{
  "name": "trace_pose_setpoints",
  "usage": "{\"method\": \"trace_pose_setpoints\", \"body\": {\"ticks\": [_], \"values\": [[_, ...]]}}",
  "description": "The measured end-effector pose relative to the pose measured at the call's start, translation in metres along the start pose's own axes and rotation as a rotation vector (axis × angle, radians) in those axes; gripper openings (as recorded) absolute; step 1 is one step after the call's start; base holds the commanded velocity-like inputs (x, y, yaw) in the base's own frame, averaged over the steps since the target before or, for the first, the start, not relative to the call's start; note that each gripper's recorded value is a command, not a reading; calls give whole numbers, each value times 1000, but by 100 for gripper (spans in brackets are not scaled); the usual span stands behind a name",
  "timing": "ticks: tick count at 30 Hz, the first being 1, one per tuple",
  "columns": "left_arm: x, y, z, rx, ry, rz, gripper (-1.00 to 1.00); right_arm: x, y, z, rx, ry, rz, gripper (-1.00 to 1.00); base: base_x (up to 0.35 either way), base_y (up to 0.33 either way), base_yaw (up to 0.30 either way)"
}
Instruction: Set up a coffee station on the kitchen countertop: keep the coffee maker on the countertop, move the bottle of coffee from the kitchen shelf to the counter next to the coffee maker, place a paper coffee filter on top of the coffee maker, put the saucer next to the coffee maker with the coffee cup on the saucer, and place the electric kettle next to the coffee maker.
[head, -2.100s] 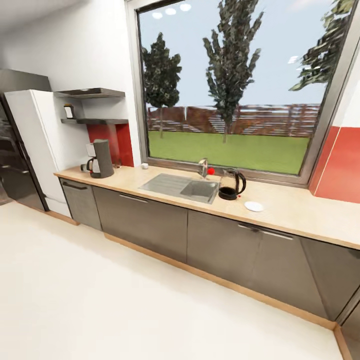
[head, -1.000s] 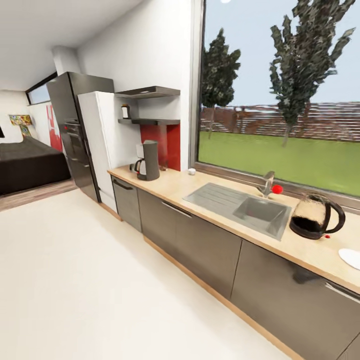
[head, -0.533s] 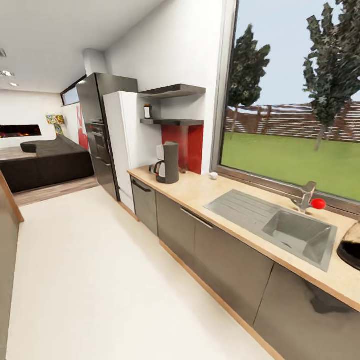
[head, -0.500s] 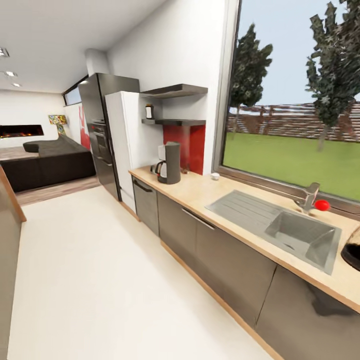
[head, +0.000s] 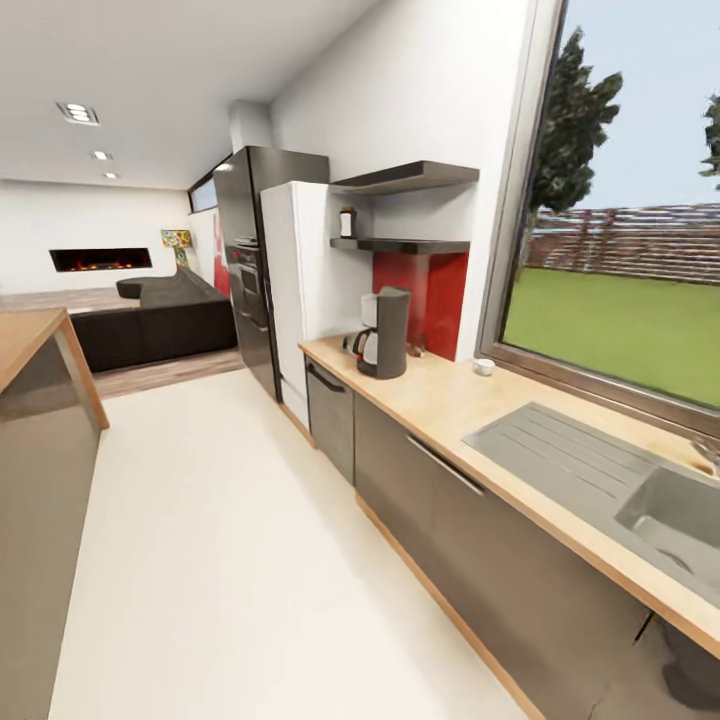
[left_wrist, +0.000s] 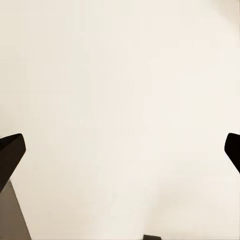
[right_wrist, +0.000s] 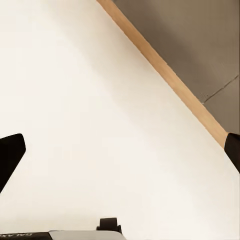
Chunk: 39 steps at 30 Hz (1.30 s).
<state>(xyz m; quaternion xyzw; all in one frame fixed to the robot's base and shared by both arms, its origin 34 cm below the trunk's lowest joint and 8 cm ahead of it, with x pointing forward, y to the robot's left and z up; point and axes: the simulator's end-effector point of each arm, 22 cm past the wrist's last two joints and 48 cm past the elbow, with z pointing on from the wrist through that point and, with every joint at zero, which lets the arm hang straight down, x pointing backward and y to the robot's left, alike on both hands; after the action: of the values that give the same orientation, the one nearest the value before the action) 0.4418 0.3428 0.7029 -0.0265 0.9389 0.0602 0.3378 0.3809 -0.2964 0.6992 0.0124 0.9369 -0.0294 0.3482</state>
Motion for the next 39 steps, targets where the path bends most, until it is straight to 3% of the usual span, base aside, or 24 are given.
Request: {"method": "trace_pose_setpoints", "body": {"ticks": [39], "values": [[0, 0, 0, 0, 0, -1, 100, 0, 0, 0, -1, 0, 0, 100, 338, 0, 277]]}}
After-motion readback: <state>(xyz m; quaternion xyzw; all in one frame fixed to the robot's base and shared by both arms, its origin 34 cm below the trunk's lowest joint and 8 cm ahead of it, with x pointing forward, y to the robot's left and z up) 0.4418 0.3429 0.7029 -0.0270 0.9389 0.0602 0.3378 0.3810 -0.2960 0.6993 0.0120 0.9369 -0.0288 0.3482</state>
